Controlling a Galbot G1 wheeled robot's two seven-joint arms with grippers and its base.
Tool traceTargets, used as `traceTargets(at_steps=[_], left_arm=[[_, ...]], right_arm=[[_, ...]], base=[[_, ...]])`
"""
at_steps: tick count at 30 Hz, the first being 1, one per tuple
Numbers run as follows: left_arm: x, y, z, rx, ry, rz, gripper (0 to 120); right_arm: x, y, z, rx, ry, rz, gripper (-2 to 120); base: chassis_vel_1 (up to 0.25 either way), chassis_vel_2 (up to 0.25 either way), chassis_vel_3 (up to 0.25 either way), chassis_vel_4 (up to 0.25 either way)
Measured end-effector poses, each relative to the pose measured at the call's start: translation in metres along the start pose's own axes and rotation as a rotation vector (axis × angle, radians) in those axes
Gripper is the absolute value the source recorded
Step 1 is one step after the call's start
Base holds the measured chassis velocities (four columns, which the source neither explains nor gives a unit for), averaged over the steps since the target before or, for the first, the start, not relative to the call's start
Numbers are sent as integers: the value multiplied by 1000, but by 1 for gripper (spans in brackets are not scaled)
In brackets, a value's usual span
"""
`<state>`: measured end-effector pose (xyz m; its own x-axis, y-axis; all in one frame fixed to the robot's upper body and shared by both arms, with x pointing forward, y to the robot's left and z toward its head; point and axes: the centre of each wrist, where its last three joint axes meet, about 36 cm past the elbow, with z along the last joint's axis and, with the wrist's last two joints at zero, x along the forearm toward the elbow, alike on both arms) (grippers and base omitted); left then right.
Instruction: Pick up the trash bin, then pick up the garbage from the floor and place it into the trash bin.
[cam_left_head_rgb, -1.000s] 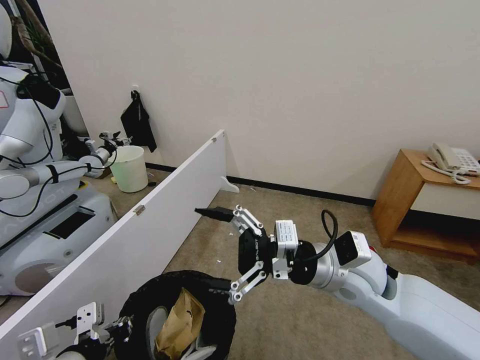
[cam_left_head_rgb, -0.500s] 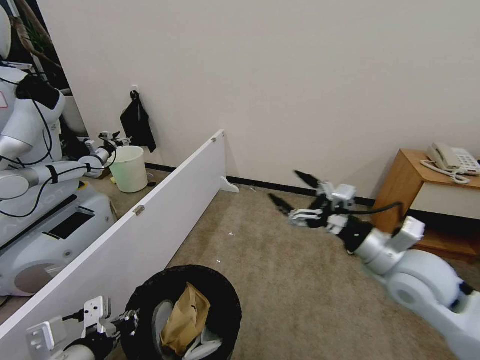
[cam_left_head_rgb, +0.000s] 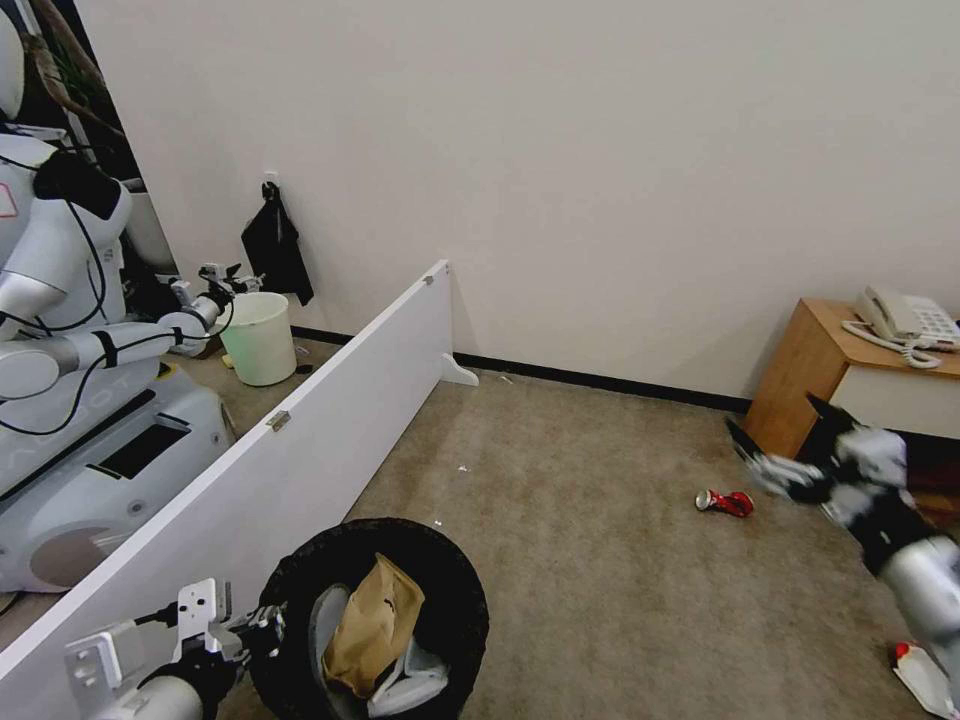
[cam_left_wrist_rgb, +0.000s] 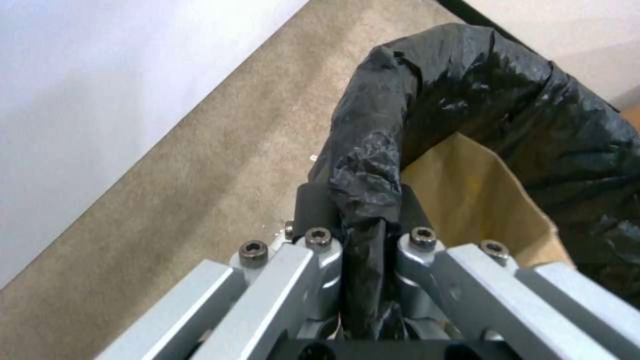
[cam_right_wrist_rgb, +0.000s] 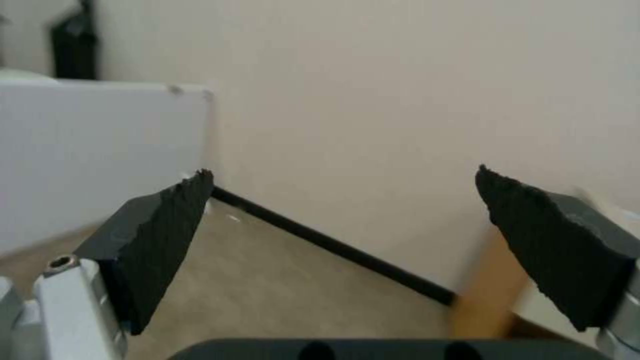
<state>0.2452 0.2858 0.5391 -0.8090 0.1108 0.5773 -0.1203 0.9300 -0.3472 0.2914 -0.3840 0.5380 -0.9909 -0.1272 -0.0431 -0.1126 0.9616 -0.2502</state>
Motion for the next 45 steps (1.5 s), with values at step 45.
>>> traceTargets(at_steps=[45], left_arm=[[2,1,15,-210,-187,-108,4]], right_arm=[[88,12,36,69,62,236,100]], base=[[0,0,0,0]])
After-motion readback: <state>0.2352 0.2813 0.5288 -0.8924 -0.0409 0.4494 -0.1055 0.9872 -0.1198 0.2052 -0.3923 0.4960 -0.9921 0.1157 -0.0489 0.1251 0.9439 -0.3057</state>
